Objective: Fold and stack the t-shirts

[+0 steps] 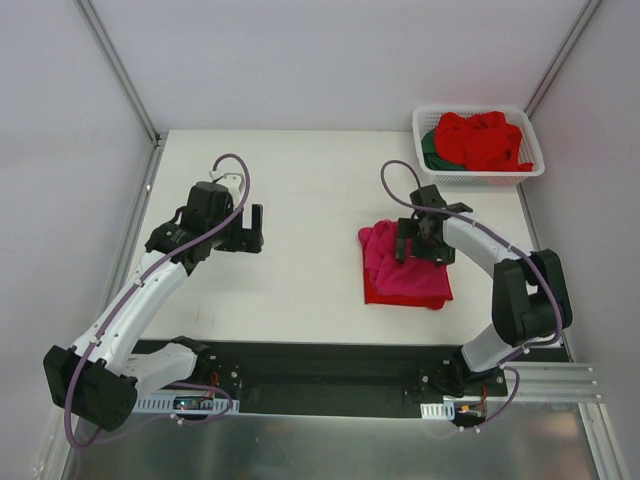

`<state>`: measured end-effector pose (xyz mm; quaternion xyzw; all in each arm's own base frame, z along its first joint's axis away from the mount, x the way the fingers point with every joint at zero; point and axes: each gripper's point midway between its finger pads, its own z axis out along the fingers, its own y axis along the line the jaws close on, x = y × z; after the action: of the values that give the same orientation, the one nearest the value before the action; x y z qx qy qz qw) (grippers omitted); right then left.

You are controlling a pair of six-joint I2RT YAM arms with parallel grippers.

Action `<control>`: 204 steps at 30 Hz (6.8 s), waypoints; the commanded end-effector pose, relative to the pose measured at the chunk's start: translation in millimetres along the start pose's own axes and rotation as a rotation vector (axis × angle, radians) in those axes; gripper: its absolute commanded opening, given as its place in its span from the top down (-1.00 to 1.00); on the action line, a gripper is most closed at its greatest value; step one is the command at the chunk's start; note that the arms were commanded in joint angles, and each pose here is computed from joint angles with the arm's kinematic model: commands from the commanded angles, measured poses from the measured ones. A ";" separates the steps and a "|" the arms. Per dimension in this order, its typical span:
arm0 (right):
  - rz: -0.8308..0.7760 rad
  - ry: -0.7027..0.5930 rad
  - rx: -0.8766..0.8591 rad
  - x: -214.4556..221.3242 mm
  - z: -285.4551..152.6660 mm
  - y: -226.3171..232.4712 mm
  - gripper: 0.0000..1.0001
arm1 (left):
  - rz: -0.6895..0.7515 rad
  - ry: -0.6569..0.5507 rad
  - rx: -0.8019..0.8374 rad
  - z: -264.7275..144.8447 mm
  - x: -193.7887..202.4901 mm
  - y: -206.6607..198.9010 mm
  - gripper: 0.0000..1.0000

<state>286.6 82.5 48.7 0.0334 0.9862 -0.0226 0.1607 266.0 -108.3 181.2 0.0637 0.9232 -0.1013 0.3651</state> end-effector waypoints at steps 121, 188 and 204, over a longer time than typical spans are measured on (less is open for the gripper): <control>-0.006 -0.704 -0.137 24.4 -225.5 -47.2 -0.93 | 0.965 0.559 0.388 83.3 68.8 -228.1 -0.99; -0.020 -0.726 -0.165 24.7 -218.4 -41.8 -0.92 | 1.328 0.110 1.031 111.5 128.5 -467.7 -0.98; 0.169 -1.075 -0.115 -1.8 -305.9 -91.9 -0.93 | 1.280 0.130 1.126 119.1 152.6 -478.6 -0.98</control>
<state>170.2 19.3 266.5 0.0064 0.8482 0.0003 0.5297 188.3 -582.1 70.9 0.7221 0.5855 -0.2805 0.2389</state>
